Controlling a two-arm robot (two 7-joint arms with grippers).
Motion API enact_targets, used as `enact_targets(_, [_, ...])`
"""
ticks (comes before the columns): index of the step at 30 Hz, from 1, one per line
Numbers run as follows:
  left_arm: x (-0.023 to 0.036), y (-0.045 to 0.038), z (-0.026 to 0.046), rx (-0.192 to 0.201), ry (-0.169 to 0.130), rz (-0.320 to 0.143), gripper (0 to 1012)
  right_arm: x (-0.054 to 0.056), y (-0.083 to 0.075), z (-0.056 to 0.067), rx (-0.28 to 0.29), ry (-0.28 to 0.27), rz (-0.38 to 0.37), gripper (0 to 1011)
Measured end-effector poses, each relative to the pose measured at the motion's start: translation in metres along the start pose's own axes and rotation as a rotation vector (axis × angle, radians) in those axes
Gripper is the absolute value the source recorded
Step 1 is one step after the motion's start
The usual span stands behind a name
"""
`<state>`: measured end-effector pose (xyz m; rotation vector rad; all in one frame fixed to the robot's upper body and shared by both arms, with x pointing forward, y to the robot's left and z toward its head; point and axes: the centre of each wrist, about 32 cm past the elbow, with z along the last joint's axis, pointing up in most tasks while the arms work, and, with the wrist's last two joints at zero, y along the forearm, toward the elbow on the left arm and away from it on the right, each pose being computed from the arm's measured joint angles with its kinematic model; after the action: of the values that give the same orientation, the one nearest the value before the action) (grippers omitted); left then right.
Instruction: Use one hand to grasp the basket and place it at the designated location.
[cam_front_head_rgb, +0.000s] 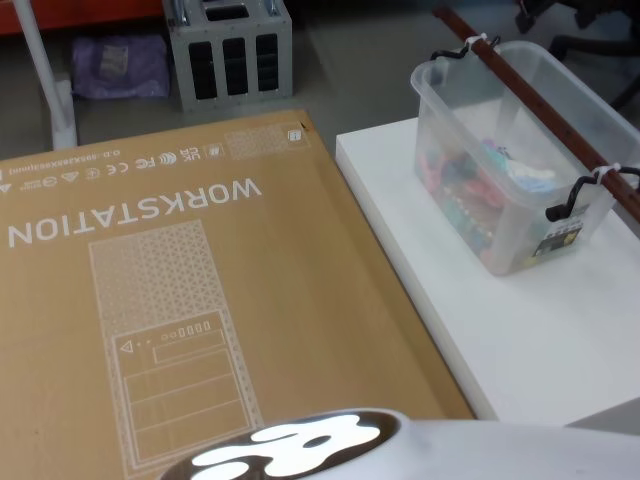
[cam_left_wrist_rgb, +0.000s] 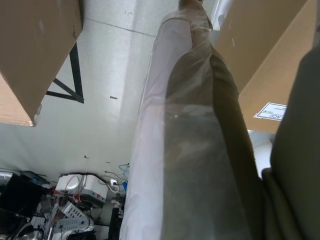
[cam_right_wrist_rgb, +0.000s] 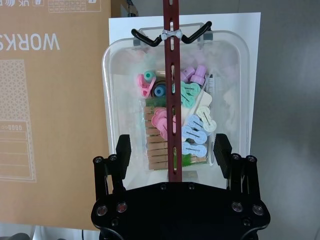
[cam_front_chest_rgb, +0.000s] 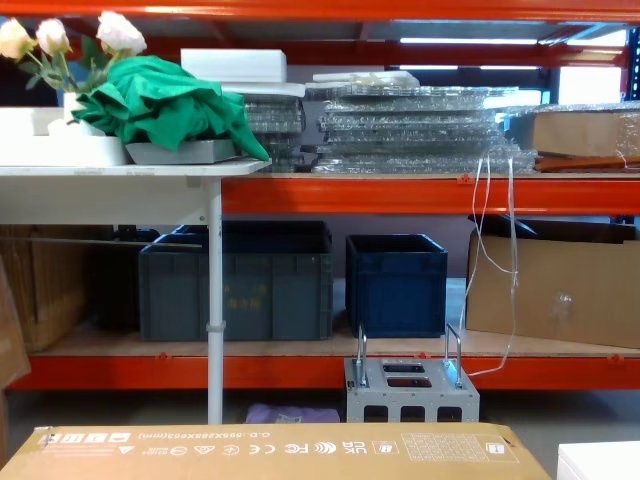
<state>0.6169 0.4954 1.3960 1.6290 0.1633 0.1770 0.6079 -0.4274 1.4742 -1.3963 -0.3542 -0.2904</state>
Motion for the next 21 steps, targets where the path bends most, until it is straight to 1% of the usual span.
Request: enact_targets(21, [0.0, 0.0, 0.0, 0.0, 0.0, 0.0, 0, 0.0, 0.0, 0.0, 0.0, 0.0, 0.0, 1000])
